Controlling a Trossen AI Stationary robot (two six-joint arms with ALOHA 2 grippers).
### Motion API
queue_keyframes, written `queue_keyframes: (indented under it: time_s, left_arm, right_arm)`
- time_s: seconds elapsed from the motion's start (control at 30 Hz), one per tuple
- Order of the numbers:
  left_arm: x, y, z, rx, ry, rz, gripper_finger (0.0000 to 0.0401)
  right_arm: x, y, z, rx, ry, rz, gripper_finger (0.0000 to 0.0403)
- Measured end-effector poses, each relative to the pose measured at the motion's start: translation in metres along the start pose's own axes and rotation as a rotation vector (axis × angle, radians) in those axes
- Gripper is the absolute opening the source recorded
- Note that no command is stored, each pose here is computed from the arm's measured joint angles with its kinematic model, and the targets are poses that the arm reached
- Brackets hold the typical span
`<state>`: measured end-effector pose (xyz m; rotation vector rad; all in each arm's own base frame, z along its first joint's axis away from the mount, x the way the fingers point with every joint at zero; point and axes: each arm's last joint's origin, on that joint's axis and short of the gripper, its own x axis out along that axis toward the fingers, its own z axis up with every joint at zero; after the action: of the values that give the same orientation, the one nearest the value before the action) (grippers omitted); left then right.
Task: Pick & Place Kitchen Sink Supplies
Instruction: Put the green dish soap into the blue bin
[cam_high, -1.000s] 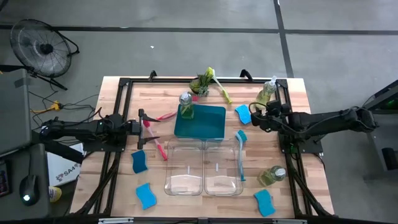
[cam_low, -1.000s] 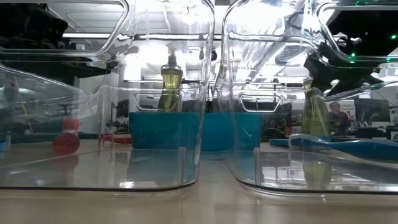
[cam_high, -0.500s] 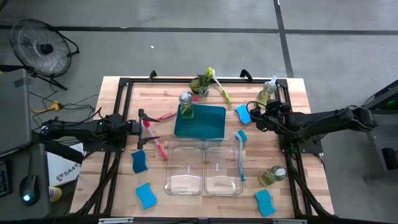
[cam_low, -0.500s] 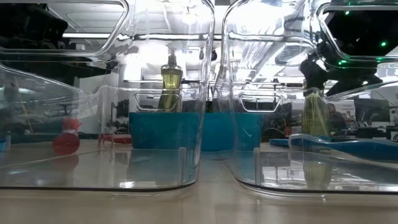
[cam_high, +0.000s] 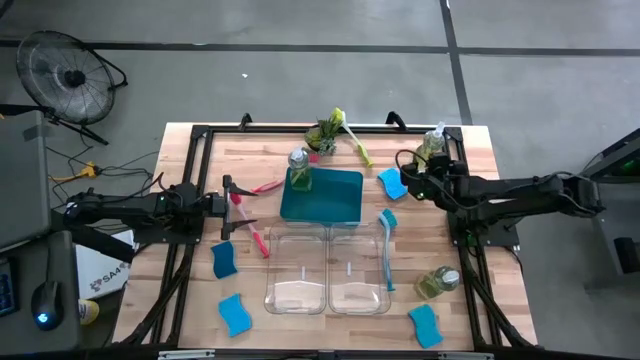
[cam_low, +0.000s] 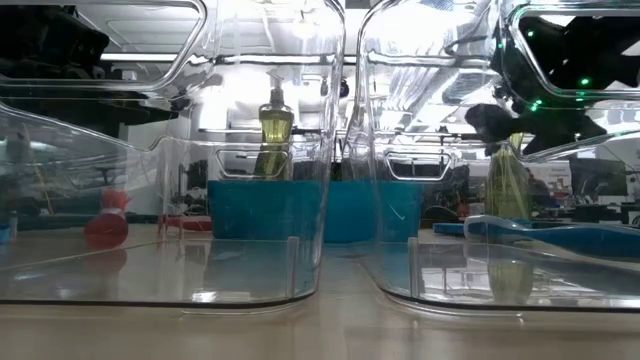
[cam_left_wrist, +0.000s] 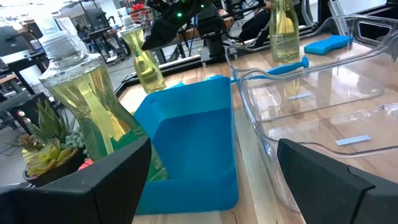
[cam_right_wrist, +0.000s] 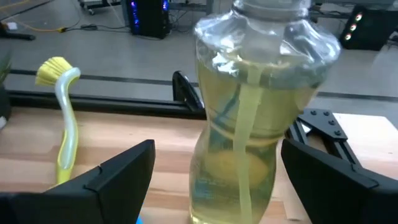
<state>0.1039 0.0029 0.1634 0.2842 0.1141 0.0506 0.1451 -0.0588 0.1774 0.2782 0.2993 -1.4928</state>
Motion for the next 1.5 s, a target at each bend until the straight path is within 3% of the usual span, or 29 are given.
queue_keyframes:
  time_s: [0.57, 1.07, 1.5]
  left_arm:
    - [0.0, 0.0, 0.0, 0.0, 0.0, 0.0, 0.0344]
    - [0.0, 0.0, 0.0, 0.0, 0.0, 0.0, 0.0344]
    - [0.0, 0.0, 0.0, 0.0, 0.0, 0.0, 0.0344]
  right_arm:
    - [0.017, 0.003, 0.007, -0.018, -0.067, -0.115, 0.0344]
    - [0.02, 0.01, 0.022, -0.041, -0.153, -0.127, 0.0343]
    - [0.027, 0.008, 0.028, 0.024, -0.164, -0.147, 0.0329]
